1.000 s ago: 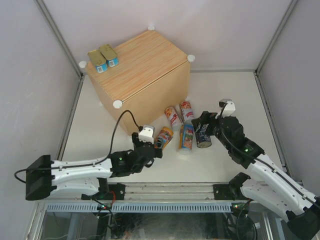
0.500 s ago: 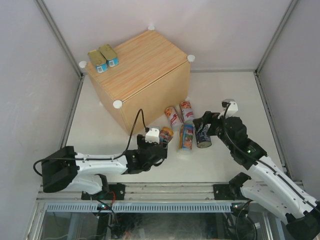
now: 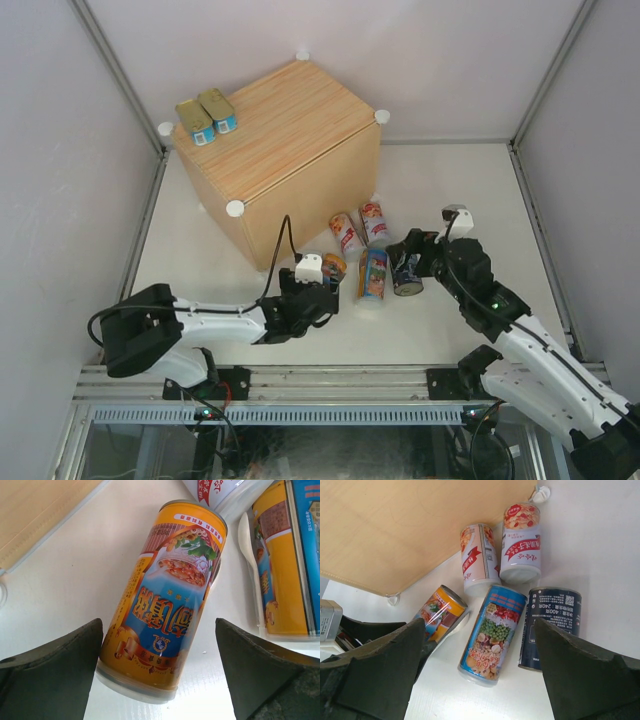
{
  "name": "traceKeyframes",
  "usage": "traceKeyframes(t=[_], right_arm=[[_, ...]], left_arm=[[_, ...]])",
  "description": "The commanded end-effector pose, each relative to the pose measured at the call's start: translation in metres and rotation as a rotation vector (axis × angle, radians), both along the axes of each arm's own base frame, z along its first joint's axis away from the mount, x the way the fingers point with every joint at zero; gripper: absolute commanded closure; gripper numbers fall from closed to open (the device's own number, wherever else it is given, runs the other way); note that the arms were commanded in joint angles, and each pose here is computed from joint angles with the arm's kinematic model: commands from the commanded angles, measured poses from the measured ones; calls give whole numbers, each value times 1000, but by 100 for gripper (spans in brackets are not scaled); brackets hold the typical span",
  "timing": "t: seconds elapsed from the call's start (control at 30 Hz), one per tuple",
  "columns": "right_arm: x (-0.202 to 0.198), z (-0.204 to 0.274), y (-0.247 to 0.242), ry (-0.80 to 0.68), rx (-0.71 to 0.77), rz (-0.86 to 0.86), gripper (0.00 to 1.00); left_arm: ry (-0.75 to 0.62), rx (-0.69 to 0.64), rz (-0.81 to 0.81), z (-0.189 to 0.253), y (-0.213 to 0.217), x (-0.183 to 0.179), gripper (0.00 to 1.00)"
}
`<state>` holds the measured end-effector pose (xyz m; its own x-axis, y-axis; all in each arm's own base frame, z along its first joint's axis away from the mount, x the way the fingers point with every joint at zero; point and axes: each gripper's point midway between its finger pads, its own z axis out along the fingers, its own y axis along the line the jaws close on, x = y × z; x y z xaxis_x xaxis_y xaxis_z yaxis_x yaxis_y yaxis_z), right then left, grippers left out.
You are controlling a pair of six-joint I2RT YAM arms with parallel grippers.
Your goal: Place and organize the canned foods onto the counter
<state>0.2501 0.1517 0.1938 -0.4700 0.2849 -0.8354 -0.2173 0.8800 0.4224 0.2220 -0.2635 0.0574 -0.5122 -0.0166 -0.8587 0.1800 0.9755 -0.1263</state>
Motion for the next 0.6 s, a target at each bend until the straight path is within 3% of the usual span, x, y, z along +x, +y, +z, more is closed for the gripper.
traceKeyframes(t=[0.0, 0.57], right_arm=[[5, 9, 5, -32, 47, 2, 12], [5, -2, 9, -8, 73, 3, 12]], left_arm=[[1, -59, 23, -3, -4, 3, 3], [55, -52, 29, -31, 4, -5, 5]])
